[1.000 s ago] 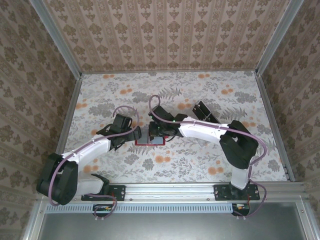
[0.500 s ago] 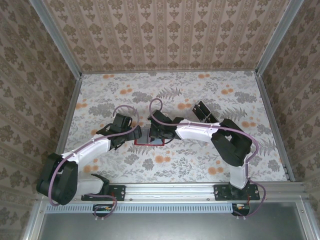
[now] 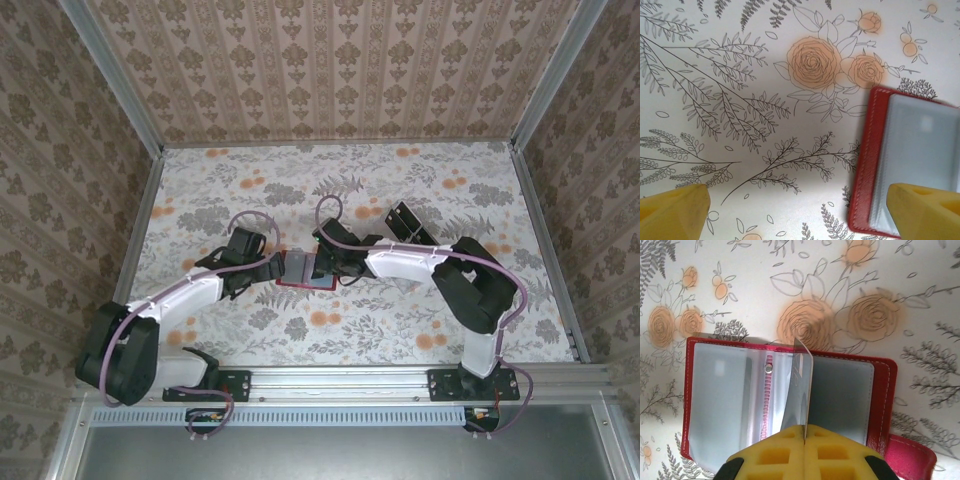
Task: Put the credit cards into the card holder
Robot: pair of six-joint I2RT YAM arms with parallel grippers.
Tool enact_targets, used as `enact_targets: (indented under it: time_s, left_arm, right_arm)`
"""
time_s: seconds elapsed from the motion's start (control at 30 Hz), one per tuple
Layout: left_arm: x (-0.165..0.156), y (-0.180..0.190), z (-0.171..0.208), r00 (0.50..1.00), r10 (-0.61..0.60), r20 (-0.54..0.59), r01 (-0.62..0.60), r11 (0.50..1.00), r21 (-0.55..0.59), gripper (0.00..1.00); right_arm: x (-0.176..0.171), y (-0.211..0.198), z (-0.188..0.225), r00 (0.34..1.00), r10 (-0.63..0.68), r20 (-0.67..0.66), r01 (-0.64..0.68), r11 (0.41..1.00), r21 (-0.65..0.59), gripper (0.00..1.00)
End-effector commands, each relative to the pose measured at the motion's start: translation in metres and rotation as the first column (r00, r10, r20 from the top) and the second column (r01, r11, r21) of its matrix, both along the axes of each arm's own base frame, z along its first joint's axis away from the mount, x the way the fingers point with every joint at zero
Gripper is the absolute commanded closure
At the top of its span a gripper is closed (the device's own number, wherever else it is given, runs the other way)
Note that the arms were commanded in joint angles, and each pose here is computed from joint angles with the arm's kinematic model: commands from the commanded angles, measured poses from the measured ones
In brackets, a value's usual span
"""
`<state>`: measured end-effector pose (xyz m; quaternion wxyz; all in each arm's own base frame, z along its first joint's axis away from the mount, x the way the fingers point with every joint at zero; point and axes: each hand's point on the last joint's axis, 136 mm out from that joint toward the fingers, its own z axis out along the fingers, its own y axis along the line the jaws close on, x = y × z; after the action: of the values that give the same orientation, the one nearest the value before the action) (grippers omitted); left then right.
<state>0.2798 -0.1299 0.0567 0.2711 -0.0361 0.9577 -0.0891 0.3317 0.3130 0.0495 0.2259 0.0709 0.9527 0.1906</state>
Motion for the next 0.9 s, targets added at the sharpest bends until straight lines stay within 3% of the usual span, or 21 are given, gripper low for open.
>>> enact_targets:
  time_s: [0.0,0.4,0.67,0.87]
  left_arm:
    - [0.009,-0.015,0.007,1.000,-0.025,0.013,0.026,0.999,-0.044,0.00]
    - [0.034,-0.049,-0.001,0.989,-0.151,0.006,0.151,0.986,-0.067,0.00]
    - [0.025,-0.059,-0.009,0.976,-0.217,0.021,0.218,0.970,-0.110,0.00]
    - [0.018,-0.049,-0.022,0.980,-0.199,-0.028,0.197,0.979,-0.052,0.00]
  right_arm:
    - [-0.009,-0.023,-0.017,0.998,0.030,-0.048,-0.034,0.996,-0.077,1.00]
    - [-0.012,-0.011,-0.028,0.984,0.136,-0.115,-0.140,0.990,-0.023,1.00]
    - [-0.012,-0.011,-0.031,0.982,0.140,-0.124,-0.144,0.989,-0.020,1.00]
    - [-0.014,-0.015,-0.034,0.982,0.135,-0.132,-0.140,0.990,-0.024,1.00]
